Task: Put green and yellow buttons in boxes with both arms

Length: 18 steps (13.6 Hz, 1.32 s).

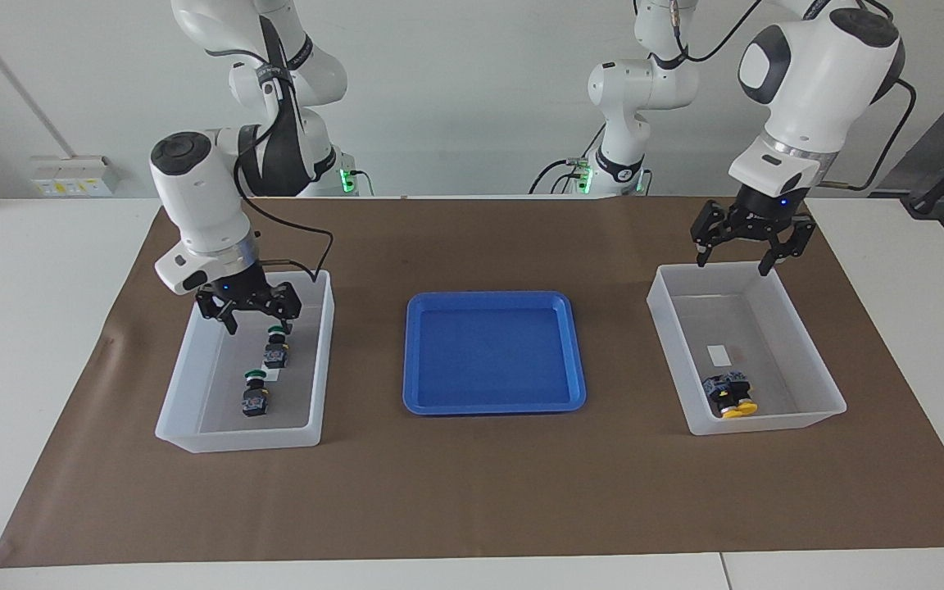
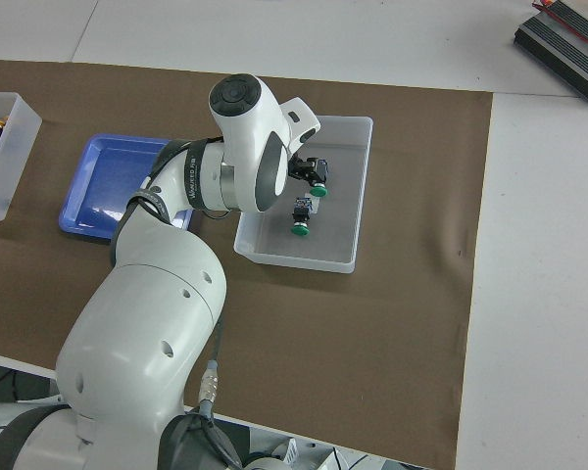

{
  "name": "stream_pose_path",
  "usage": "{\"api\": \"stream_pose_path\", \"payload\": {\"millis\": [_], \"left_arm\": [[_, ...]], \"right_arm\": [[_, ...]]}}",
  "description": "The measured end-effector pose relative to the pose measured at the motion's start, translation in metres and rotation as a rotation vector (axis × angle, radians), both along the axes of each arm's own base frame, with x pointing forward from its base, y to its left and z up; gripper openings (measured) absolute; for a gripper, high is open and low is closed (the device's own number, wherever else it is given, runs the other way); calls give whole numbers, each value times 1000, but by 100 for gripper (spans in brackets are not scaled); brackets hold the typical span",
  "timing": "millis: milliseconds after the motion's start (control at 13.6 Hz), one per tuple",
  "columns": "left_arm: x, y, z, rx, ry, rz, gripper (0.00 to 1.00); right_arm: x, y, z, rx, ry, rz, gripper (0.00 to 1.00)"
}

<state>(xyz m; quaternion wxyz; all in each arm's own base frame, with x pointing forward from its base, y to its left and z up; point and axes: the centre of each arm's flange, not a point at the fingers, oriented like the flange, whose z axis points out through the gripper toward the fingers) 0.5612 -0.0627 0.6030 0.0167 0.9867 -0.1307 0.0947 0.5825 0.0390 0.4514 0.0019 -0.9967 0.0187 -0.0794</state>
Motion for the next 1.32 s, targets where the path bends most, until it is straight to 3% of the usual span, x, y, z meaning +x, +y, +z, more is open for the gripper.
{"api": "stream_pose_path", "payload": {"millis": [221, 515, 956, 1324], "left_arm": [[0, 6, 27, 6, 39, 5, 100], [3, 9, 36, 7, 95, 26, 100], [-9, 10, 25, 15, 172, 35, 100], [-13, 16, 30, 32, 164, 48, 100]], "right_arm": [[-5, 9, 55, 3, 21, -5, 100], [-15, -14, 125, -3, 86, -35, 100], [-34, -56, 169, -3, 137, -52, 100], [-43, -50, 197, -3, 115, -42, 100]]}}
